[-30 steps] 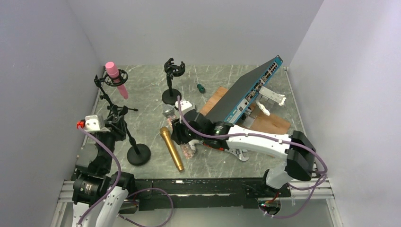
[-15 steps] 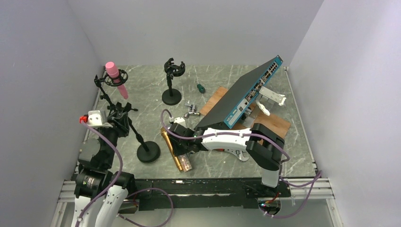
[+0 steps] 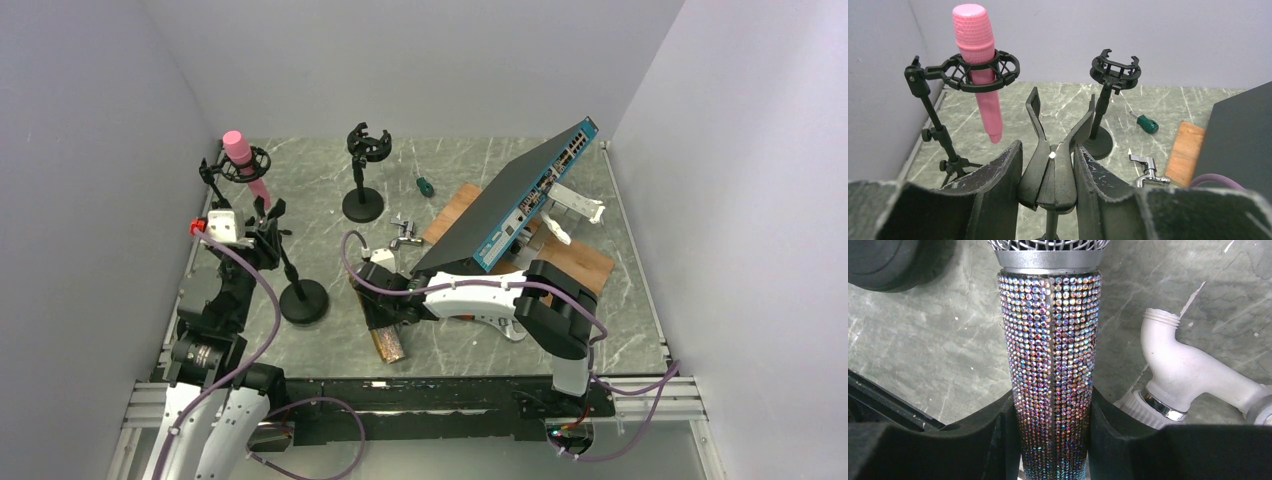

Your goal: Remove the microphone from the stand

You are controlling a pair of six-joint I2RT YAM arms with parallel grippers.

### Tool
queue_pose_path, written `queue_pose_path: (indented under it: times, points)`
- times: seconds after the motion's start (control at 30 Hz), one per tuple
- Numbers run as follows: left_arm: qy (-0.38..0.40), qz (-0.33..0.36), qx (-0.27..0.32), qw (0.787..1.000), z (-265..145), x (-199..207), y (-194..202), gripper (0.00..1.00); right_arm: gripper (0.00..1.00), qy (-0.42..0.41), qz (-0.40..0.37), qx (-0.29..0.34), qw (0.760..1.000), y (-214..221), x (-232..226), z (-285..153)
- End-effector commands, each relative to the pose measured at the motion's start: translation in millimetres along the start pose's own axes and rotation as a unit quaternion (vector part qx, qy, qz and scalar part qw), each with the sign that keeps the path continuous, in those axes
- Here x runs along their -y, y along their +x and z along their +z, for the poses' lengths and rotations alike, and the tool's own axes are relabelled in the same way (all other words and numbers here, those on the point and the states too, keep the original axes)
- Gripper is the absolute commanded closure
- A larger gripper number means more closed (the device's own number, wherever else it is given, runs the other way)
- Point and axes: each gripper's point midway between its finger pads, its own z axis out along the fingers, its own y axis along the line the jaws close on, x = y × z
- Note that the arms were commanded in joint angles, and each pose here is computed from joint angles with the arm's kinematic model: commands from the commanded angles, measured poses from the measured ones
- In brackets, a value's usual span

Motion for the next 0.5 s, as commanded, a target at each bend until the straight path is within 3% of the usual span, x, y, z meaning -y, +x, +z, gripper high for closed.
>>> queue_pose_path:
  times: [0.0, 0.3, 0.47]
  points:
    - [0.032, 0.014, 0.102, 0.994, -4, 11, -55, 1.0, 0.54, 0.01, 0.014, 0.026, 1.0, -9, 8, 1]
    - [0.064, -0.013, 0.129, 0.989, 4, 25, -62, 1.0, 0.31, 0.01, 0.012, 0.04, 0.999, -15, 9, -6]
    - [0.077, -0.016, 0.103, 0.992, 6, 29, -37, 1.0, 0.23, 0.003, 0.009, 0.057, 0.998, -22, 7, -15]
